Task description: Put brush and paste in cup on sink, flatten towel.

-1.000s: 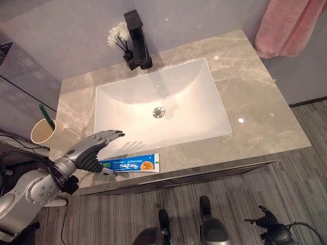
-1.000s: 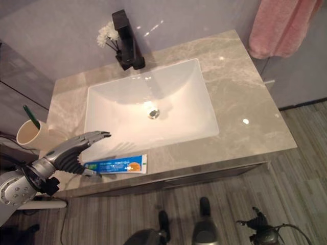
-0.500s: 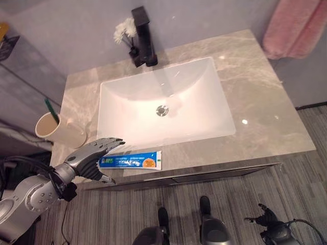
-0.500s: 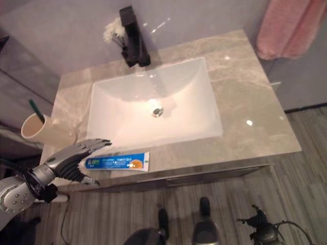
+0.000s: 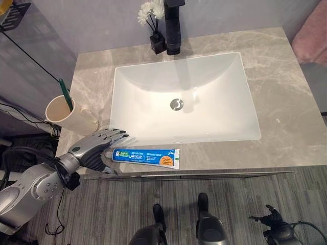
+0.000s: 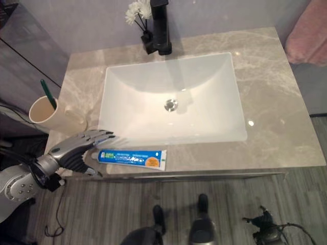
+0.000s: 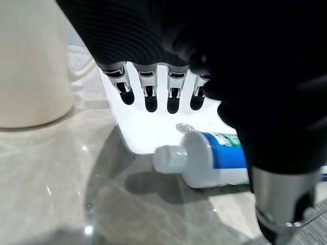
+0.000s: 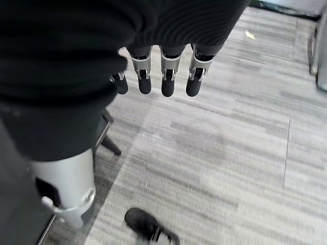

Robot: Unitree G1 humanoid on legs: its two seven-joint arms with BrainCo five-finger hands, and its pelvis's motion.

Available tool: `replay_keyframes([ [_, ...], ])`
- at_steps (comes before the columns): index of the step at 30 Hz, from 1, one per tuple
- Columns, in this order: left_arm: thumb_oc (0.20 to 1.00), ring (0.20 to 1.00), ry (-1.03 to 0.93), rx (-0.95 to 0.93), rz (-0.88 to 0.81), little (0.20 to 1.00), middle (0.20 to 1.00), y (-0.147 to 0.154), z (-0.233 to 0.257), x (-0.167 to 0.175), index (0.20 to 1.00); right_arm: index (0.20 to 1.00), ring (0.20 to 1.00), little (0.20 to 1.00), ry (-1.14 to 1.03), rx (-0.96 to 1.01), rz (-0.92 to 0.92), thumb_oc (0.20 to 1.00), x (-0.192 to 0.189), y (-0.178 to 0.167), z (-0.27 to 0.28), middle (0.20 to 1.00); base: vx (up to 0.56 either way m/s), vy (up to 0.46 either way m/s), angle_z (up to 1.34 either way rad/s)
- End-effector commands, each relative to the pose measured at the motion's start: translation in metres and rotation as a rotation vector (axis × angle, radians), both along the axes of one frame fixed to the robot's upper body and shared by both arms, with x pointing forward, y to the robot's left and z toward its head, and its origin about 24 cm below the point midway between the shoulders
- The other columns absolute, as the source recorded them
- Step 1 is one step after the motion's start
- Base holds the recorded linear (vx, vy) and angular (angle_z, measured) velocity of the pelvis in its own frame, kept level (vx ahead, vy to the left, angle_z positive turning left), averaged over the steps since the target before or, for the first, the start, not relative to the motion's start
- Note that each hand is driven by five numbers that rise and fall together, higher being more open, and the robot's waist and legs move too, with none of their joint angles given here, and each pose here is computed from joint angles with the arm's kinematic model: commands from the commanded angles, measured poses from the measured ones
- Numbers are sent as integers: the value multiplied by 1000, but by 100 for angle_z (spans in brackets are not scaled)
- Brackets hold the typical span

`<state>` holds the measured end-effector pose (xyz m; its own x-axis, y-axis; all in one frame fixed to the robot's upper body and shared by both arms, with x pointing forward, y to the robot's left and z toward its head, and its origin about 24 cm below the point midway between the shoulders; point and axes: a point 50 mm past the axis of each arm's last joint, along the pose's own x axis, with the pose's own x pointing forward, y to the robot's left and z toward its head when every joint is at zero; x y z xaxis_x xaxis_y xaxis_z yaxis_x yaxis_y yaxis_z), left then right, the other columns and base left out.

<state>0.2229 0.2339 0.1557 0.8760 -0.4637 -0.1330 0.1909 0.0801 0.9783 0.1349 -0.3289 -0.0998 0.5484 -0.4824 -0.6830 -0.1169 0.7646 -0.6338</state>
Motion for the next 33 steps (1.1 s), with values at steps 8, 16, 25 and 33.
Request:
replay_keyframes([
  [8, 1000, 1000, -117, 55, 21, 1000, 1000, 9, 12, -3, 1000, 1000, 1000, 1000, -11, -70, 135, 1000, 14, 1, 10, 1000, 0, 32, -28],
  [16, 1000, 1000, -123, 78, 15, 1000, 1000, 7, 11, -6, 1000, 1000, 1000, 1000, -36, -87, 111, 1000, 16, -5, 15, 1000, -1, -5, -5],
  [25, 1000, 1000, -101, 113, 36, 1000, 1000, 10, -2, -10, 1000, 1000, 1000, 1000, -67, -101, 100, 1000, 18, -10, 21, 1000, 0, 0, 0],
  [33, 420, 420, -99, 109, 59, 420, 420, 12, -10, -11, 420, 1000, 1000, 1000, -64, -99, 102, 1000, 17, -9, 20, 1000, 0, 0, 0],
])
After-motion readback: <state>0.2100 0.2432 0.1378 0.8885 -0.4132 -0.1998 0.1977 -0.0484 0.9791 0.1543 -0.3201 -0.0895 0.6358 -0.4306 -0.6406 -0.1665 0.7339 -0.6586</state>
